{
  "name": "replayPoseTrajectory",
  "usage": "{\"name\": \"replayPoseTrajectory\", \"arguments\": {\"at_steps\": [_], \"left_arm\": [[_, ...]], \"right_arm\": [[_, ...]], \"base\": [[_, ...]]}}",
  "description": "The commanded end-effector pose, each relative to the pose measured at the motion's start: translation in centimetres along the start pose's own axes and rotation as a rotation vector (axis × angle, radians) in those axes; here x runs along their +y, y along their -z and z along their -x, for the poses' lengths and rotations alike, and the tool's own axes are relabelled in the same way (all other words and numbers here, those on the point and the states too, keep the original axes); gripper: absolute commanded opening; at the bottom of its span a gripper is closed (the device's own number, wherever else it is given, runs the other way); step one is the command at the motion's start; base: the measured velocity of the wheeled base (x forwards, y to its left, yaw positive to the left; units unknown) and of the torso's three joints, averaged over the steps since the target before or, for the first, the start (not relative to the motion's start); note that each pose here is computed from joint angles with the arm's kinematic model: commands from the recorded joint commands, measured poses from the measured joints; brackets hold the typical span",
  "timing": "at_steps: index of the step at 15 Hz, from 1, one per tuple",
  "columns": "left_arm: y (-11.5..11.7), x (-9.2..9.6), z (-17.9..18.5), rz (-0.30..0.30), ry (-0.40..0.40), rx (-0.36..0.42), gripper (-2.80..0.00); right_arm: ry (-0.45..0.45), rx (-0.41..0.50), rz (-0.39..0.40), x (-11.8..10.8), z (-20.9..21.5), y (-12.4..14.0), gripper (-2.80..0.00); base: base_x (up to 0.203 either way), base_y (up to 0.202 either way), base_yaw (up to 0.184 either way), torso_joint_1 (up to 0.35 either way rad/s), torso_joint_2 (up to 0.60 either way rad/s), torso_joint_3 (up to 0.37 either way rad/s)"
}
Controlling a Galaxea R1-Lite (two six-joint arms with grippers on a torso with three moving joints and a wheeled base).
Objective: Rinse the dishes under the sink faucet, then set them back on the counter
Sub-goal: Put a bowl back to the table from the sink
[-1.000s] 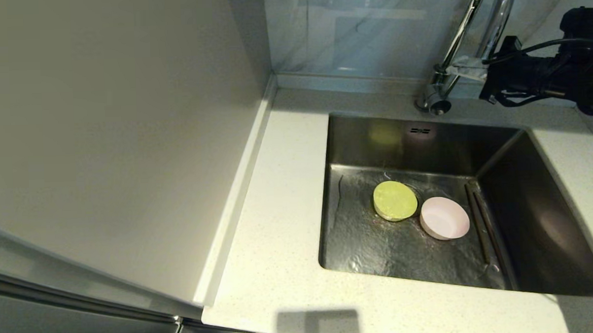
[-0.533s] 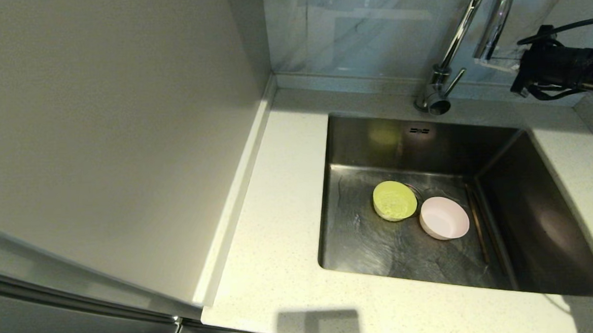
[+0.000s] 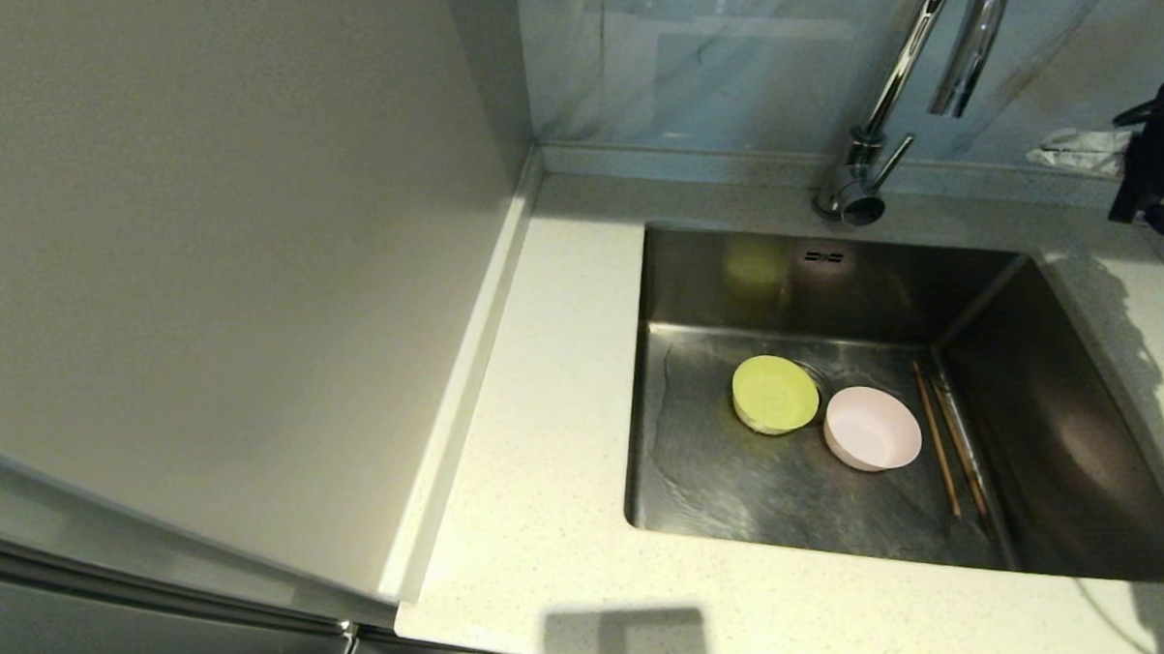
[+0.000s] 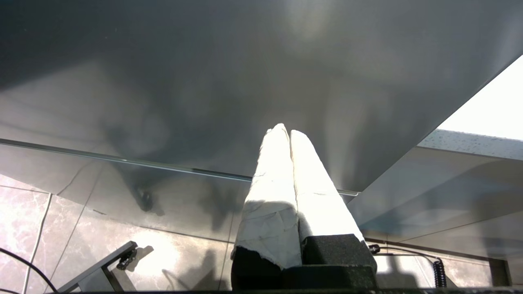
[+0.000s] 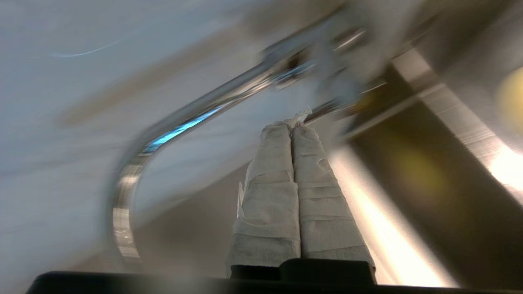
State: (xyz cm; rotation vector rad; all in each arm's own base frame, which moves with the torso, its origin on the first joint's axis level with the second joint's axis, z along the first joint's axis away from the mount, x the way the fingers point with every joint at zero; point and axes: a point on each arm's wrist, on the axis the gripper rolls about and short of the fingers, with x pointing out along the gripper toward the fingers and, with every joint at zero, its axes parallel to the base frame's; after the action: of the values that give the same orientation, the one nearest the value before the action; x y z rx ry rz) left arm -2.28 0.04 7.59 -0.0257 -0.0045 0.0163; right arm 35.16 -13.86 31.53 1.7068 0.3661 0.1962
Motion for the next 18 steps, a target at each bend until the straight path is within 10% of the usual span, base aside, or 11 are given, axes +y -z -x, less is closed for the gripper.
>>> {"name": "replayPoseTrajectory", "arguments": {"at_steps": [1, 5, 10, 13, 18], "left_arm": [[0.0, 0.0, 0.0, 0.0, 0.0, -0.003, -2.8], [0.0, 0.0, 0.0, 0.0, 0.0, -0.003, -2.8], [0.0, 0.0, 0.0, 0.0, 0.0, -0.003, -2.8], [0.0, 0.0, 0.0, 0.0, 0.0, -0.003, -2.8], [0.0, 0.0, 0.0, 0.0, 0.0, -0.003, -2.8]], "right_arm": [[0.069, -0.055, 0.181, -0.3, 2.6, 0.3, -2.8], [0.488, -0.328, 0.711, -3.0, 7.6, 3.1, -2.8], [0.199, -0.645, 1.559, 1.8, 13.8, 11.3, -2.8], [0.031, -0.645, 1.748, -1.0, 17.3, 16.7, -2.8], [-0.028, -0.51, 1.807, -11.0, 22.6, 21.1, -2.8]], "base": [[0.0, 0.0, 0.0, 0.0, 0.0, 0.0], [0.0, 0.0, 0.0, 0.0, 0.0, 0.0], [0.0, 0.0, 0.0, 0.0, 0.0, 0.0], [0.0, 0.0, 0.0, 0.0, 0.0, 0.0], [0.0, 0.0, 0.0, 0.0, 0.0, 0.0]]}}
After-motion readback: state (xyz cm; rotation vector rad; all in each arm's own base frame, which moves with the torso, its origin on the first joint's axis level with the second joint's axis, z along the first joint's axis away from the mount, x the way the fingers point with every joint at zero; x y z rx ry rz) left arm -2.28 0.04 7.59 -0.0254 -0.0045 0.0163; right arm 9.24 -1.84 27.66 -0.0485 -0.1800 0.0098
